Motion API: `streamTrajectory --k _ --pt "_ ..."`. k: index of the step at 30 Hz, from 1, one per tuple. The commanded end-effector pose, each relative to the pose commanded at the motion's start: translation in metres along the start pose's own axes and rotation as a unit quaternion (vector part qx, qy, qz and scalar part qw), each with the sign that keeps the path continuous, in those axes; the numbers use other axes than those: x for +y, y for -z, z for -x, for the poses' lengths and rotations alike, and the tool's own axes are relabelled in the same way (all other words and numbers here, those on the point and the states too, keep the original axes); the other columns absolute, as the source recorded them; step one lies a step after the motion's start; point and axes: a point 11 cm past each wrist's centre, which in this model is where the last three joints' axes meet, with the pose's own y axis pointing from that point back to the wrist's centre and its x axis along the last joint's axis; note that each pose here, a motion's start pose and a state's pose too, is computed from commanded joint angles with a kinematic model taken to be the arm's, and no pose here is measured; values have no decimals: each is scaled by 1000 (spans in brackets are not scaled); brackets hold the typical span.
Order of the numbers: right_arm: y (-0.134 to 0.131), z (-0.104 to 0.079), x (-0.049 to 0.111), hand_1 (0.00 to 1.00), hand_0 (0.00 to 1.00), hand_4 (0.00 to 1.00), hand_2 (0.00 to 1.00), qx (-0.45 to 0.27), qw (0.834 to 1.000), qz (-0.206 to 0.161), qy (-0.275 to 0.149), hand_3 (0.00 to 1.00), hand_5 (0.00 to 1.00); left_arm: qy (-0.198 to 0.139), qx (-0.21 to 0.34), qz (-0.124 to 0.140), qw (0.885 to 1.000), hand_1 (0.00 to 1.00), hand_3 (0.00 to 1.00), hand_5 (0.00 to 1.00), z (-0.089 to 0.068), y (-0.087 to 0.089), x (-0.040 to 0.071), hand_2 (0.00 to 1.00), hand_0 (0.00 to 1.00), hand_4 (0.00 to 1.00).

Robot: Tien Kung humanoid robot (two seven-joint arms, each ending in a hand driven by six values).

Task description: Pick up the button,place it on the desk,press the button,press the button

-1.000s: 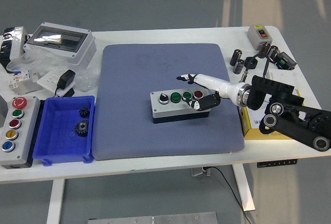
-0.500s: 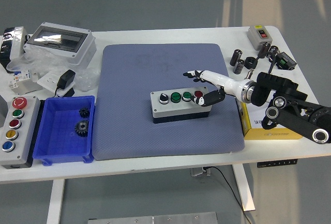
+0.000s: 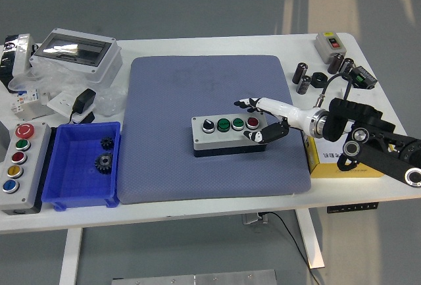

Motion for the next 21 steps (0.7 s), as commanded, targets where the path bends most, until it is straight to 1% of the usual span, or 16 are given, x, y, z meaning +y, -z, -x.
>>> streamTrajectory --k 3,5,7,8,9,11,12,13,14,16,19,21 --pt "-1 -2 2 941 985 571 986 -7 1000 0 -2 998 8 0 1 0 1000 635 626 153 0 0 0 562 695 668" --pt "0 -5 4 941 985 571 986 -8 1000 -4 -12 998 8 -1 1 -1 1000 635 626 153 0 0 0 562 695 668" --pt "1 -13 8 941 985 571 986 -1 999 -9 -34 998 8 -2 1 -2 1000 635 626 153 0 0 0 562 695 668" --pt "1 -17 11 918 978 571 979 4 999 -9 -48 998 16 -3 1 -1 1000 635 627 154 -1 -1 0 565 694 669" --pt "0 -21 16 918 978 571 979 9 998 -8 -62 998 16 -3 1 -1 1000 635 627 154 -1 -1 0 565 694 669" --pt "-3 -32 27 918 978 571 979 20 995 4 -92 998 16 -4 3 -1 1000 635 627 154 0 -1 0 565 694 669" --pt "-5 -39 36 918 978 571 979 27 994 16 -105 998 16 -6 3 -3 1000 635 627 154 0 1 0 565 694 669" --pt "-6 -43 41 918 978 571 979 27 994 22 -106 998 16 -8 4 -5 1000 635 627 154 0 2 0 565 694 669" --pt "-4 -50 50 896 951 567 973 21 994 33 -102 998 34 -11 4 -9 1000 635 627 156 0 4 -1 566 693 670" --pt "2 -59 62 896 951 567 973 15 995 45 -89 998 34 -18 5 -16 1000 635 627 156 -1 8 -2 566 693 670" --pt "10 -66 78 896 951 567 973 6 996 65 -54 998 34 -37 8 -23 999 635 627 156 -7 13 -3 566 693 670" --pt "10 -68 84 901 953 567 977 -12 996 80 -32 998 42 -50 10 -25 998 634 627 158 -12 13 -2 568 693 671"
